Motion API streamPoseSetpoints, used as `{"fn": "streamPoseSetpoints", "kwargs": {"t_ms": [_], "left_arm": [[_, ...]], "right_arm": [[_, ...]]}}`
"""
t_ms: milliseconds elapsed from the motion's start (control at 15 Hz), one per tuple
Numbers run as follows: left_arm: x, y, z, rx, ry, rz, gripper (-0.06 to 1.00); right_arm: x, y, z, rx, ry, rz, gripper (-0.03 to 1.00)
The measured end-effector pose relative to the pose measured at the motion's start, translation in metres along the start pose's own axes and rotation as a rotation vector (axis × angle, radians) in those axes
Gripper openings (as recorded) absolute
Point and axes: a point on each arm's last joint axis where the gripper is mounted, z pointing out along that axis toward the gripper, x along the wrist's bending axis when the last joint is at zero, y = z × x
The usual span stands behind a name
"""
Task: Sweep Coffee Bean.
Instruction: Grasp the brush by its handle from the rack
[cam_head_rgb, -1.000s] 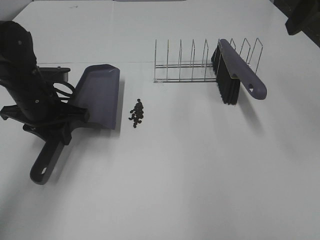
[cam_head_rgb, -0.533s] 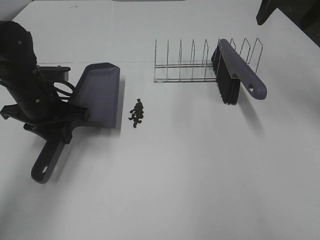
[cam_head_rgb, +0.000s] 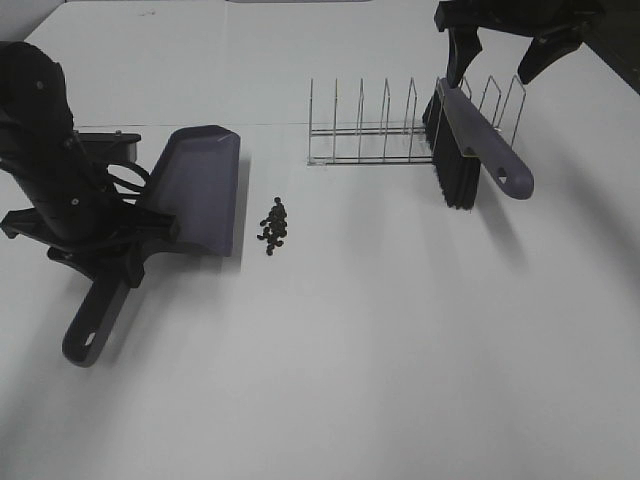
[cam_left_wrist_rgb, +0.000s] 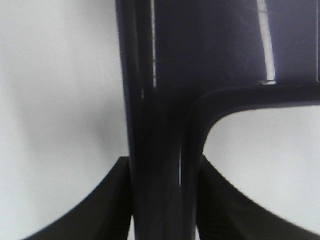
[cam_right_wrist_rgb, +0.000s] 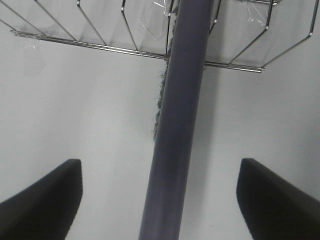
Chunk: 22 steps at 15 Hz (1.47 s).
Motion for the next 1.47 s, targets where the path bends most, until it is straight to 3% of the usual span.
{"fn": "streamPoseSetpoints", "kwargs": {"t_ms": [267,667,1000,1467], "left_arm": [[0.000,0.000,0.000,0.000,0.000,0.000,0.34],[0.000,0.000,0.000,0.000,0.000,0.000,0.34],[0.000,0.000,0.000,0.000,0.000,0.000,0.34],[0.000,0.000,0.000,0.000,0.000,0.000,0.34]], "right_arm": [[-0.002,0.006,0.052,0.060,-0.016,-0.004,0.73],[-0.005,0.005,0.091,0.110,-0.037,-0.011,0.71],[-0.005,0.007,0.097,0.084,-0.037,-0.012,0.57],[-0.005,0.010,0.097,0.052,-0.036,-0.013,0.55]]}}
